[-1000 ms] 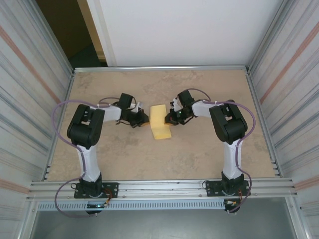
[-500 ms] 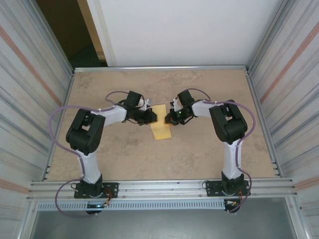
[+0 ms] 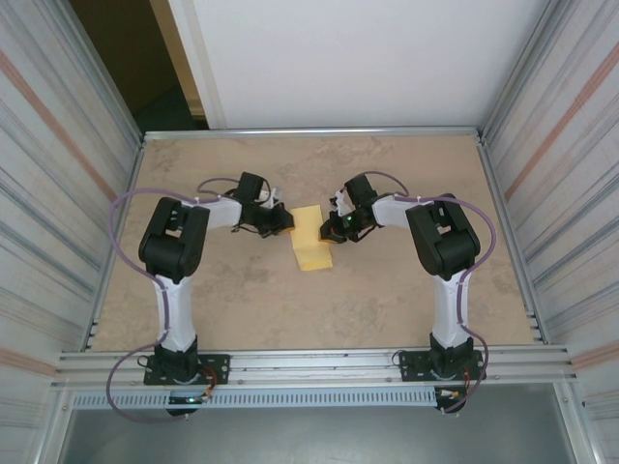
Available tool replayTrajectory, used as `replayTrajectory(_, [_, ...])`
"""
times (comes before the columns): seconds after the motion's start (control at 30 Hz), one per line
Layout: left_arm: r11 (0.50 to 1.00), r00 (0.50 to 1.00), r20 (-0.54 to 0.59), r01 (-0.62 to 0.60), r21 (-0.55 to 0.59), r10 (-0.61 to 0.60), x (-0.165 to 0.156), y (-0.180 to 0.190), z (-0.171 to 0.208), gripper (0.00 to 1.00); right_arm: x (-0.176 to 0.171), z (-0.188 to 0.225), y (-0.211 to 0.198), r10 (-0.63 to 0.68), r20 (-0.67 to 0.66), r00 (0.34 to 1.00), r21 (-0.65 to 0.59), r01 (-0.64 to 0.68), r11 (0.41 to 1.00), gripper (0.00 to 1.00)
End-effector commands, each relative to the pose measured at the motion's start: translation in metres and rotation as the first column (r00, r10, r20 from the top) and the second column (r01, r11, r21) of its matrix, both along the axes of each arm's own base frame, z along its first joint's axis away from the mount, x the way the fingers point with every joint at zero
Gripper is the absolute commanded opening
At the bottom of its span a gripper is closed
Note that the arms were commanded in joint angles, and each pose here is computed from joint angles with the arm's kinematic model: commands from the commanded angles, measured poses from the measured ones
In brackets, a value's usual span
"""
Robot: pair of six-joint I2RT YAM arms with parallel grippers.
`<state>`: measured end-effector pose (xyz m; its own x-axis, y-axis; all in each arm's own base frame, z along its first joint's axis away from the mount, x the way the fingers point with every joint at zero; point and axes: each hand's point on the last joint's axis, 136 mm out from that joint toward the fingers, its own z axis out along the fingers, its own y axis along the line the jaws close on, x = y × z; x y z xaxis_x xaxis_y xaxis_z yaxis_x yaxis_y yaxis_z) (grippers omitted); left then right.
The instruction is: Fold a paper plane with a square sheet of paper (pick it up from the middle)
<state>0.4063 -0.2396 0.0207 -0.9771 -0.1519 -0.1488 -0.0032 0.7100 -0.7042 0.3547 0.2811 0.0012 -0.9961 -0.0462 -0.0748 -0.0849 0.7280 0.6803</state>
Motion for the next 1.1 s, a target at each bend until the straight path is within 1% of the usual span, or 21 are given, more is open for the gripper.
replayTrajectory(0.0, [0.991,0.996,-0.010,-0.090,0.102,0.092,0.008,0.042,-0.008,0.09,-0.091,-0.119,-0.107,-0.101,-0.296,0.950,-0.505,-0.066,0.860,0.00])
replayTrajectory(0.07, [0.992,0.996,0.011,-0.084,0.094,0.084,0.008,0.045,0.004,0.09,-0.091,-0.119,-0.107,-0.101,-0.293,0.951,-0.505,-0.065,0.861,0.00])
replayTrajectory(0.13, [0.996,0.997,0.050,-0.062,0.070,0.058,0.006,0.038,0.022,0.09,-0.091,-0.119,-0.107,-0.102,-0.296,0.950,-0.505,-0.065,0.861,0.00])
replayTrajectory(0.3, [0.999,0.993,0.115,0.024,-0.021,-0.022,-0.014,0.009,0.051,0.09,-0.093,-0.119,-0.107,-0.101,-0.301,0.948,-0.500,-0.067,0.863,0.00])
replayTrajectory(0.47, [0.996,0.992,0.105,0.075,-0.046,-0.070,-0.020,-0.022,0.045,0.10,-0.095,-0.123,-0.108,-0.097,-0.307,0.947,-0.506,-0.076,0.859,0.00])
replayTrajectory(0.63, [0.995,0.993,0.078,0.093,-0.040,-0.089,-0.009,-0.039,0.027,0.09,-0.095,-0.124,-0.109,-0.093,-0.306,0.947,-0.512,-0.081,0.855,0.00])
replayTrajectory(0.77, [0.999,0.998,0.045,0.038,0.015,-0.039,0.009,-0.026,0.009,0.09,-0.095,-0.124,-0.110,-0.091,-0.305,0.948,-0.513,-0.083,0.854,0.00])
replayTrajectory(0.8, [1.000,0.999,0.048,0.022,0.021,-0.023,0.014,-0.022,0.010,0.09,-0.095,-0.125,-0.110,-0.092,-0.306,0.948,-0.515,-0.083,0.853,0.00])
replayTrajectory(0.83, [0.999,1.000,0.017,0.004,0.041,-0.005,0.017,-0.015,-0.006,0.09,-0.095,-0.124,-0.110,-0.091,-0.304,0.948,-0.514,-0.082,0.854,0.00])
replayTrajectory(0.87, [0.998,1.000,0.001,-0.020,0.058,0.020,0.020,-0.007,-0.012,0.09,-0.095,-0.124,-0.110,-0.093,-0.305,0.948,-0.515,-0.082,0.853,0.00])
replayTrajectory(0.97, [0.992,0.996,-0.032,-0.081,0.100,0.085,0.030,0.016,-0.024,0.09,-0.095,-0.124,-0.110,-0.092,-0.304,0.948,-0.516,-0.083,0.853,0.00])
replayTrajectory(1.07, [0.986,0.992,-0.044,-0.109,0.129,0.115,0.038,0.031,-0.030,0.09,-0.095,-0.124,-0.110,-0.093,-0.304,0.948,-0.517,-0.082,0.852,0.00])
